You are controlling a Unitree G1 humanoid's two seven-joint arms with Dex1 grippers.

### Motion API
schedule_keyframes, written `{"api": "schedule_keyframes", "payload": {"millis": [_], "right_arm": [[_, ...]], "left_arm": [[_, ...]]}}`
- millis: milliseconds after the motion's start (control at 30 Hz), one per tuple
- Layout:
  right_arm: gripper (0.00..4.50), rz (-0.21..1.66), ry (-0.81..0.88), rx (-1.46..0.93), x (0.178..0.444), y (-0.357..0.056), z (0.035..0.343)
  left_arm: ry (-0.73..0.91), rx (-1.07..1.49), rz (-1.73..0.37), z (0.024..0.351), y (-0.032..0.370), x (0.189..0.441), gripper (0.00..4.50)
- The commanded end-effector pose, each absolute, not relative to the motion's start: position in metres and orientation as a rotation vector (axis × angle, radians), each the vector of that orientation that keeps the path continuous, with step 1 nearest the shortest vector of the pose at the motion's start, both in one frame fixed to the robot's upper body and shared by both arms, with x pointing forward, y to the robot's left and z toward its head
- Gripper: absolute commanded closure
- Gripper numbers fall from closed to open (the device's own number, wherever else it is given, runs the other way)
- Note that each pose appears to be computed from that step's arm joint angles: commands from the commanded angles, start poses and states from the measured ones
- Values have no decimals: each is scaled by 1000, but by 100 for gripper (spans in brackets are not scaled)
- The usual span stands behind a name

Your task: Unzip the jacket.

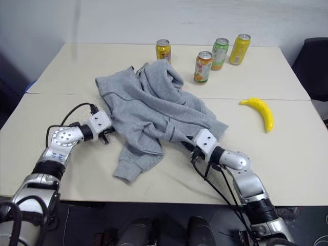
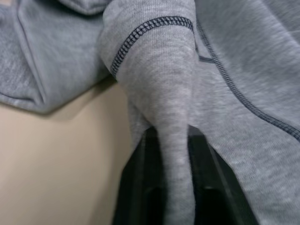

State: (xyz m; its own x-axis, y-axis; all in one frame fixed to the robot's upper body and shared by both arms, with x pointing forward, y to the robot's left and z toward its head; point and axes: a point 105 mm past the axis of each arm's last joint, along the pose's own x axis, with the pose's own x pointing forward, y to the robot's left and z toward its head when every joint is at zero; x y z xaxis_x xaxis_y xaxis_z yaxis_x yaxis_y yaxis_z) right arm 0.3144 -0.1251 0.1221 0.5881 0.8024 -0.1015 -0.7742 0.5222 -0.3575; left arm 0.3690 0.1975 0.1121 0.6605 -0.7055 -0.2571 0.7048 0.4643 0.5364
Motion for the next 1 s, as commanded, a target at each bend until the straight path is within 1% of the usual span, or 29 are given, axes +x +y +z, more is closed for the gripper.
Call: {"api": "schedule_keyframes", "payload": {"millis": [33,133,233,300,433,567,633,667,767,900,933,1000], "right_arm": [[450,1055,-141,-355,291,-145,145],[450,1092,-43,-372,278,-171,139],[450,1120,43,-394,269,-194,137],[450,1111,85,-416,268,-209,137],[450,1110,182,-465,265,-231,131],[450,1126,321,-466,257,-247,117],[450,1151,377,-434,250,-250,113],[450,1161,400,-415,247,-250,112],[450,1220,418,-356,236,-244,112],[450,1217,375,-335,235,-238,112],[450,1193,366,-341,236,-239,112],[394,1166,330,-319,239,-239,115]], "left_arm": [[-10,528,-1121,110,169,314,446],[19,435,-1218,111,162,266,446],[93,370,-1239,109,158,231,446],[135,331,-1248,109,153,212,446],[228,242,-1266,110,145,183,446],[396,2,-1305,111,143,145,446],[445,-74,-1315,115,144,135,446],[460,-90,-1320,117,145,132,446],[443,-66,-1279,124,153,139,446],[356,-1,-1158,137,171,169,446],[320,24,-1100,143,181,184,446],[246,90,-1010,160,199,209,402]]}}
